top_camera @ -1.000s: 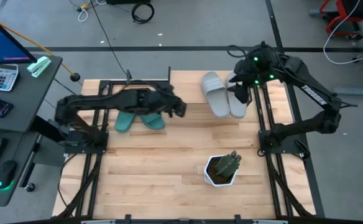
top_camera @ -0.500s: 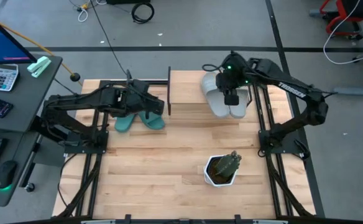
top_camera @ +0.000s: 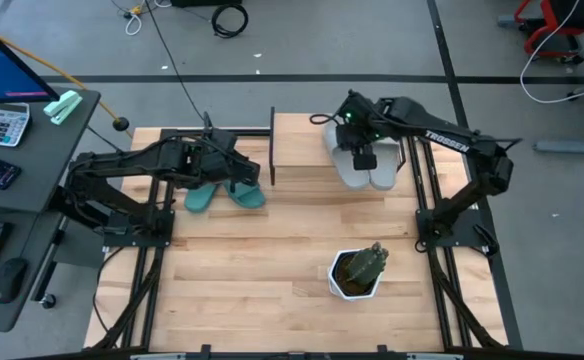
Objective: Pick and place slides into the shelf
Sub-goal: Put the gray slipper on the shelf
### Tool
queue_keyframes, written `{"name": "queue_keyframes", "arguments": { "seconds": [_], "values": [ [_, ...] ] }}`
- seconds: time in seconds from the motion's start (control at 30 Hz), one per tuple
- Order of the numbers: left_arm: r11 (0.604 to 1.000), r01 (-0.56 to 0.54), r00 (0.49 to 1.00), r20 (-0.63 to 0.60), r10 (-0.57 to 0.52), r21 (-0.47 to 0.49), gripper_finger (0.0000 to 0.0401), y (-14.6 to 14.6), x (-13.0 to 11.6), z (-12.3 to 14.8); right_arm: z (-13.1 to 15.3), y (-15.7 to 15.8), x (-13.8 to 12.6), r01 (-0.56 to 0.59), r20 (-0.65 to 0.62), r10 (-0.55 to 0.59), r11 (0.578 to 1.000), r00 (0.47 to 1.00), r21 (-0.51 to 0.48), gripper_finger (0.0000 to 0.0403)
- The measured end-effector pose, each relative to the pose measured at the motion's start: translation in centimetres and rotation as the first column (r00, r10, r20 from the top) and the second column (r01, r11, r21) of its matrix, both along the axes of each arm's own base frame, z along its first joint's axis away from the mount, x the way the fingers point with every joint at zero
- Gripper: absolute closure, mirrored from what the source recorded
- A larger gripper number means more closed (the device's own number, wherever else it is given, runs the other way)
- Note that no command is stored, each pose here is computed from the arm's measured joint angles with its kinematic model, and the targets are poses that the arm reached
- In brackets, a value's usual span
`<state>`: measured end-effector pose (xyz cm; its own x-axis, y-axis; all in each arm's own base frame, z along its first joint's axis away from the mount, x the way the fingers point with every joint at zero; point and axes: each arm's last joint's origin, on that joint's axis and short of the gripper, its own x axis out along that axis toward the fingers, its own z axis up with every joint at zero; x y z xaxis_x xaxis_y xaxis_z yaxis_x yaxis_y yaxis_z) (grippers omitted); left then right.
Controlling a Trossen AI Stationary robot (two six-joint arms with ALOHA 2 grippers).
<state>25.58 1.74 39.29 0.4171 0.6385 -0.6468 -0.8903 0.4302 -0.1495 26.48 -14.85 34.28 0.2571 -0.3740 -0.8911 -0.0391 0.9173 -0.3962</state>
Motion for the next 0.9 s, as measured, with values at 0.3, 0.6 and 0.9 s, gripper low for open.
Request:
{"name": "queue_keyframes", "arguments": {
  "seconds": [0.3,0.6,0.9],
  "values": [
    [1.0,0.001,1.0,-0.003,-0.001,0.002,0.0228,0.0,0.0,0.0,-1.2,-0.7,0.9,0.04,-0.043,-0.041,0.999,0.998,-0.024,0.0211],
    [1.0,0.006,1.0,-0.008,-0.006,0.005,0.0227,0.0,0.0,0.0,-2.3,-1.2,1.5,0.139,-0.048,-0.14,0.99,0.989,-0.016,0.0267],
    [1.0,0.006,1.0,-0.008,-0.006,0.004,0.0228,0.0,0.0,0.0,-1.8,-1.1,1.3,0.204,-0.007,-0.204,0.979,0.979,-0.015,0.0387]
  ]
}}
